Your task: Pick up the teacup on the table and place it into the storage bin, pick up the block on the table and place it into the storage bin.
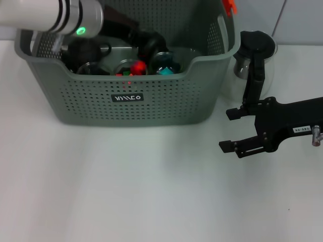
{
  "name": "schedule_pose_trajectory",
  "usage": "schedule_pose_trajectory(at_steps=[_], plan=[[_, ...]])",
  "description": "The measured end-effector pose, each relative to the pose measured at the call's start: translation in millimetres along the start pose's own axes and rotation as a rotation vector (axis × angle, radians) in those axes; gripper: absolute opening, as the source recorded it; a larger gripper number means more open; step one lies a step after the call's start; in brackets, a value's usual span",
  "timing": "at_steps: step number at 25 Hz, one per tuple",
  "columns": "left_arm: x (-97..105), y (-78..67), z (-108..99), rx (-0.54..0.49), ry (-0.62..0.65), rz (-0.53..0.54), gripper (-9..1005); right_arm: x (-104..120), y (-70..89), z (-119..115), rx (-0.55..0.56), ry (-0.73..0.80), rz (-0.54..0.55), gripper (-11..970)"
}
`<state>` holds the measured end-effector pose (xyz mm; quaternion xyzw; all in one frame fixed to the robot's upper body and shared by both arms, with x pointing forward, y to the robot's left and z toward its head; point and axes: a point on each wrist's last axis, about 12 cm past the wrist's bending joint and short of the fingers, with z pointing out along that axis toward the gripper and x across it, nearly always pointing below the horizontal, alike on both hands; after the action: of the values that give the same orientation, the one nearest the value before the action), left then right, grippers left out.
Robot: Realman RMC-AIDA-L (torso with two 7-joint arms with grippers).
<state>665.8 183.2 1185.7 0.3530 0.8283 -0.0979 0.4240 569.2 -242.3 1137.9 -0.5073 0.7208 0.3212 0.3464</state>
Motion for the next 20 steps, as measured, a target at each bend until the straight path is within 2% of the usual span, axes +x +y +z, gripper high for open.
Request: schedule_pose_trajectory(at_steps=[2,3,5,8,10,13,15,16,18,19,20], plan=[[-4.9,-0.1,-8.0,0.012,-0.03,0.0,321,0.0,0.0,0.0,0.0,0.0,0.0,915],[-8.7,-0.8,-18.2,0.032,-0.072,0.0,324,0.0,0.0,0.0,0.0,0.0,-0.001,915],[-10.3,-3.3,-29.7,0.068,-0.122,0.004,392,0.0,0.0,0.0,0.0,0.0,-0.001,915],[-6.9,-11.9,-56.1,0.18,-0.233,0.031,495,-0.2,0.0,-0.7,0.001,-0.006,-0.002,914],[0.4,-22.0,-77.9,0.295,-0.338,0.07,563,0.4,0.1,-1.7,0.004,-0.015,-0.003,914],[21.7,-31.2,-103.2,0.421,-0.47,0.106,664,0.5,0.1,-3.4,0.01,-0.034,-0.008,914],[45.2,-33.7,-117.0,0.494,-0.556,0.11,731,0.4,0.6,-4.2,0.013,-0.052,-0.01,914],[52.4,-34.5,-119.7,0.513,-0.576,0.109,765,0.9,0.9,-5.1,0.017,-0.064,-0.013,914],[82.3,-34.7,-124.5,0.541,-0.629,0.095,827,2.6,1.3,-7.6,0.027,-0.086,-0.02,915],[107.3,-34.4,-126.1,0.529,-0.664,0.078,858,5.8,1.1,-10.8,0.042,-0.11,-0.02,915],[107.3,-34.4,-126.1,0.529,-0.664,0.078,890,8.1,1.3,-12.2,0.048,-0.125,-0.019,915]])
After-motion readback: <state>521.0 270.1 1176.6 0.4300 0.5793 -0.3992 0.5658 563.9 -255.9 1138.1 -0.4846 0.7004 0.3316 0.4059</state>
